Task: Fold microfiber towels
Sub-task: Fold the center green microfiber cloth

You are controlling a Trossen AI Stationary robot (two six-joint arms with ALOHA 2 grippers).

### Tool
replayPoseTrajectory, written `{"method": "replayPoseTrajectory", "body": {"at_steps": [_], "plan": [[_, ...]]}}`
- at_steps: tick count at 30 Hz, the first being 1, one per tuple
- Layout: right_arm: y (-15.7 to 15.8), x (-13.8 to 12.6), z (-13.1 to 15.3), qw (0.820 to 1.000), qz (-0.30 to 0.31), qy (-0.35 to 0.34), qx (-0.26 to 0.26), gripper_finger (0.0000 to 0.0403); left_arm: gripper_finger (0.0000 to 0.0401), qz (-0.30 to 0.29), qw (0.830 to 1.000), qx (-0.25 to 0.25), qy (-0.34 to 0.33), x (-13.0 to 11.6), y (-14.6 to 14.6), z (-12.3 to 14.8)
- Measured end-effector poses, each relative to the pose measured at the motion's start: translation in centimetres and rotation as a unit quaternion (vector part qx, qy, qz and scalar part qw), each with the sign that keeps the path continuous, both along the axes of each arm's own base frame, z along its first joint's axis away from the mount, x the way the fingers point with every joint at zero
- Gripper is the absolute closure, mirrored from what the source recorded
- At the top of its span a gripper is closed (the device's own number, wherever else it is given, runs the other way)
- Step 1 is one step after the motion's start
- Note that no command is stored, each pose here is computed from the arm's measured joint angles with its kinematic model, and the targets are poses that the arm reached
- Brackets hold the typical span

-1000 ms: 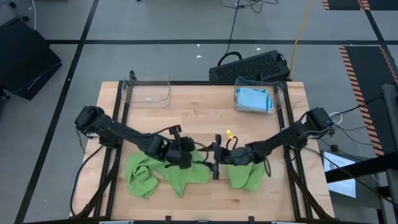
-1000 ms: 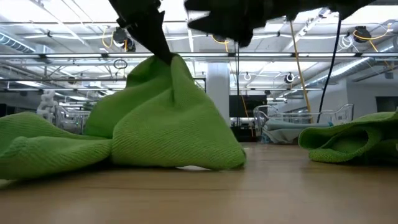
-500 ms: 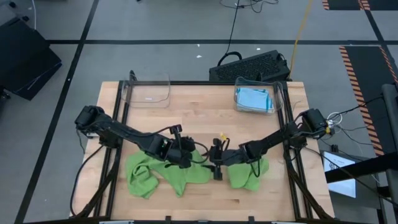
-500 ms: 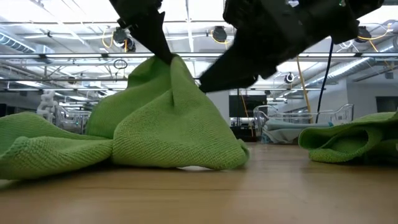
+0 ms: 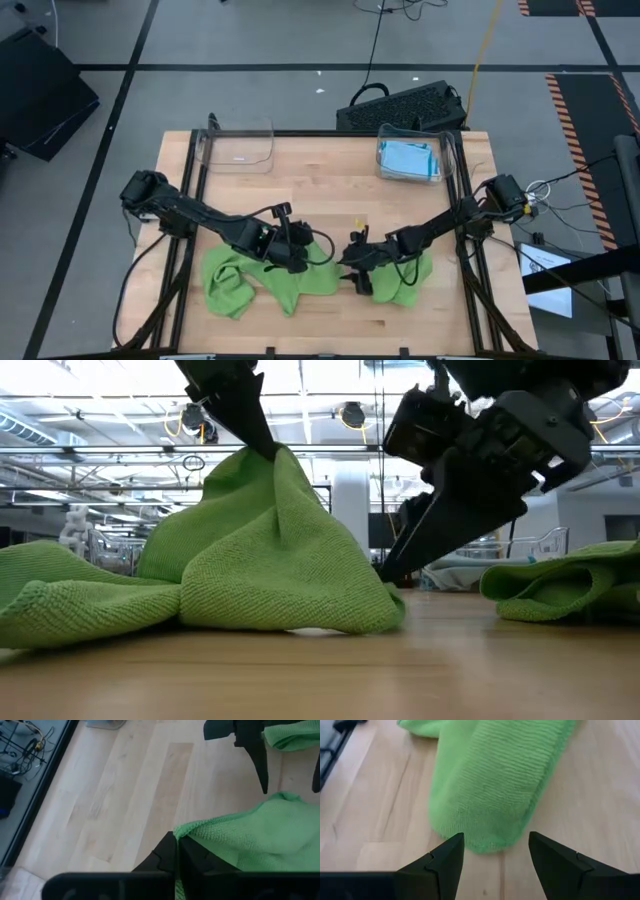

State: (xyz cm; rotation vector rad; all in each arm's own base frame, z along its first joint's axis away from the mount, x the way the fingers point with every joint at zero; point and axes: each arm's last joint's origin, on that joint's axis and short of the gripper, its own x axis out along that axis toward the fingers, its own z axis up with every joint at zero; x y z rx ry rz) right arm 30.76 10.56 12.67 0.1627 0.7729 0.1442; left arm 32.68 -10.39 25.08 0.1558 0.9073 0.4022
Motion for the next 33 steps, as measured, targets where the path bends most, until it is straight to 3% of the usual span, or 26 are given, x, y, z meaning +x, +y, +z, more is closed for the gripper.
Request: {"method": "replayPoseTrajectory", "body": {"at_steps": [7, 14, 19, 25, 33], "plan": [[-0.2, -0.6, -0.7, 0.998, -0.032, -0.017, 0.047, 0.0189, 0.0395, 0.006, 1.000, -0.005, -0.006, 0.1, 0.0, 0.0], [-0.2, -0.3, -3.0, 0.996, -0.050, -0.012, 0.066, 0.0223, 0.0396, 0.001, 1.000, -0.008, -0.023, 0.4, -0.1, 0.2], [-0.1, 0.1, -3.6, 0.997, -0.050, -0.028, 0.060, 0.0274, 0.0390, 0.001, 1.000, -0.009, -0.024, 0.4, -0.1, 0.2], [-0.8, 0.5, -4.0, 0.997, -0.053, -0.041, 0.046, 0.0385, 0.0397, 0.005, 1.000, -0.008, -0.026, 0.4, -0.1, 0.2], [-1.4, 0.4, -2.0, 0.998, -0.020, -0.062, 0.021, 0.0399, 0.0389, -0.004, 1.000, 0.011, -0.021, 0.4, 0.0, 0.3]]}}
